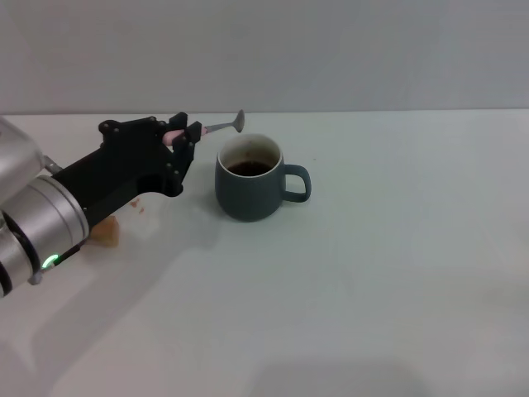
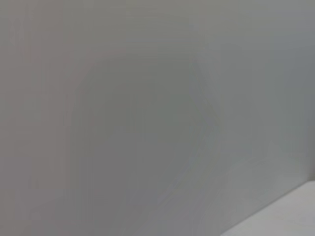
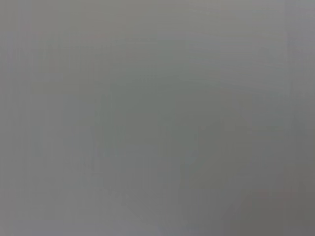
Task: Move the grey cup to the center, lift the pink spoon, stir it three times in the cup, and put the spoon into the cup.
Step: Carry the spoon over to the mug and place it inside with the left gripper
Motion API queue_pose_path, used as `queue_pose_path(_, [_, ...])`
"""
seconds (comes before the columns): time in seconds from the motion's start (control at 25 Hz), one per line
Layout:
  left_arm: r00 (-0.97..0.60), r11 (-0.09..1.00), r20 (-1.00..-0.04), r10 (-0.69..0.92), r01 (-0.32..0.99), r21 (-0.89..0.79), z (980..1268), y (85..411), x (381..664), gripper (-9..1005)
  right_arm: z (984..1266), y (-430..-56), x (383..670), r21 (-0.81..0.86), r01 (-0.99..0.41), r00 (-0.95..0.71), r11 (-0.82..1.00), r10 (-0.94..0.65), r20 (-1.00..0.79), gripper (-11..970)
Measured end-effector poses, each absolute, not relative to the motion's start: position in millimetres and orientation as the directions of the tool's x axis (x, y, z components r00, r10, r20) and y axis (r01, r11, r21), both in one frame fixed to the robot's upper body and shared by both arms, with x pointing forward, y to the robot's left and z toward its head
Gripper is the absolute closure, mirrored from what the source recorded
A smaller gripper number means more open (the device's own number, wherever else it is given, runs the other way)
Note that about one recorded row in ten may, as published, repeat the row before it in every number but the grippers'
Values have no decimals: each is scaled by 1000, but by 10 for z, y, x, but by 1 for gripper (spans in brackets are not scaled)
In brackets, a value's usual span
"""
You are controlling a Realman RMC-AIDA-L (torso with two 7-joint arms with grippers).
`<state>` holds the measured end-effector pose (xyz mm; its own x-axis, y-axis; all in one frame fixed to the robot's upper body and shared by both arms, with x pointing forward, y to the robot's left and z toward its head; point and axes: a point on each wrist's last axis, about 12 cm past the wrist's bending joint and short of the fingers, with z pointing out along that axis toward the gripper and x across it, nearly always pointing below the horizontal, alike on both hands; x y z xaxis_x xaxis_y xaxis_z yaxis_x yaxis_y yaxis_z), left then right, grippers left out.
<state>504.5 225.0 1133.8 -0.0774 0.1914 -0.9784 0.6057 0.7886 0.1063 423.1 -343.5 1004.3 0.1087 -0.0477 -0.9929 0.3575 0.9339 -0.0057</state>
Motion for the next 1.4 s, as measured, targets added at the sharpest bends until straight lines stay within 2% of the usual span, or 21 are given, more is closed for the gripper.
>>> queue_pose_path(0.48, [-112,766,-951,289,623,160,11315,2067,5111,849,10036,-3462,4208,-14,362,103,932,-55,-993,959])
queue_pose_path(1.4, [-174,765,-908,380,612,203,11256,1978,5276,848,10041,-3468,4216,-17,361,104,933,-58,-993,960])
